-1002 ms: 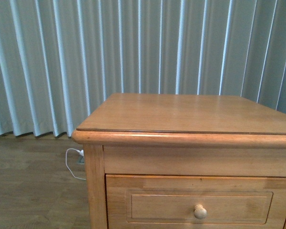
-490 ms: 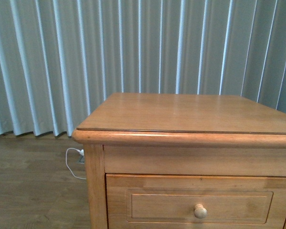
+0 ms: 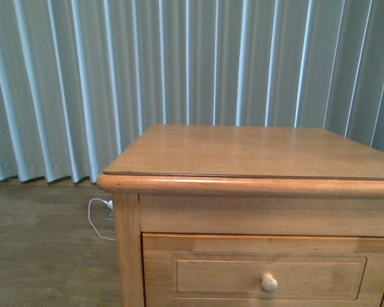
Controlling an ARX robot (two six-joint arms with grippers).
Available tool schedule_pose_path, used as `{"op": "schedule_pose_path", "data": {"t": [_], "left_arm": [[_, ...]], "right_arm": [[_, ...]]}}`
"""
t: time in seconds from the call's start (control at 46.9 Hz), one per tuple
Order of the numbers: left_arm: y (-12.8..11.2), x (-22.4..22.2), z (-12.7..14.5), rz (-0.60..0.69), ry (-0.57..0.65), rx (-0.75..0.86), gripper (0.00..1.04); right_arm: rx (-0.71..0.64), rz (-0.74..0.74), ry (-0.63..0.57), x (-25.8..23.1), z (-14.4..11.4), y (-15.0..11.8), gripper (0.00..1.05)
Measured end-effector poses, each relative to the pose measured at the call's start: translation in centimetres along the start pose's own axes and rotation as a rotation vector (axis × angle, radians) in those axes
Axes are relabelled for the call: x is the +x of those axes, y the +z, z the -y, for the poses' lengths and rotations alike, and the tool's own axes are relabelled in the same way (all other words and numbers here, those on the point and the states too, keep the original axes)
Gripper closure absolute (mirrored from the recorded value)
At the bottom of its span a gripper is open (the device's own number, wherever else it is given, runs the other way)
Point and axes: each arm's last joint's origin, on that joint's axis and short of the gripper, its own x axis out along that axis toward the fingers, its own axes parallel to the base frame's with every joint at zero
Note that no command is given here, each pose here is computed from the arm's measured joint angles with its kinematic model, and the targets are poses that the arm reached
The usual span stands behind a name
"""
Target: Put charger into drawer
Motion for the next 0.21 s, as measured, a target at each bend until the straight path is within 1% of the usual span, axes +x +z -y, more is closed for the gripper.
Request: {"op": "schedule_pose_path", "data": {"t": [0.213], "left_arm": [[0.00, 0.00, 0.00, 0.000, 0.000, 0.000, 0.06]], "right_arm": [[0.000, 0.000, 0.000, 0.00, 0.00, 0.00, 0.19]]}}
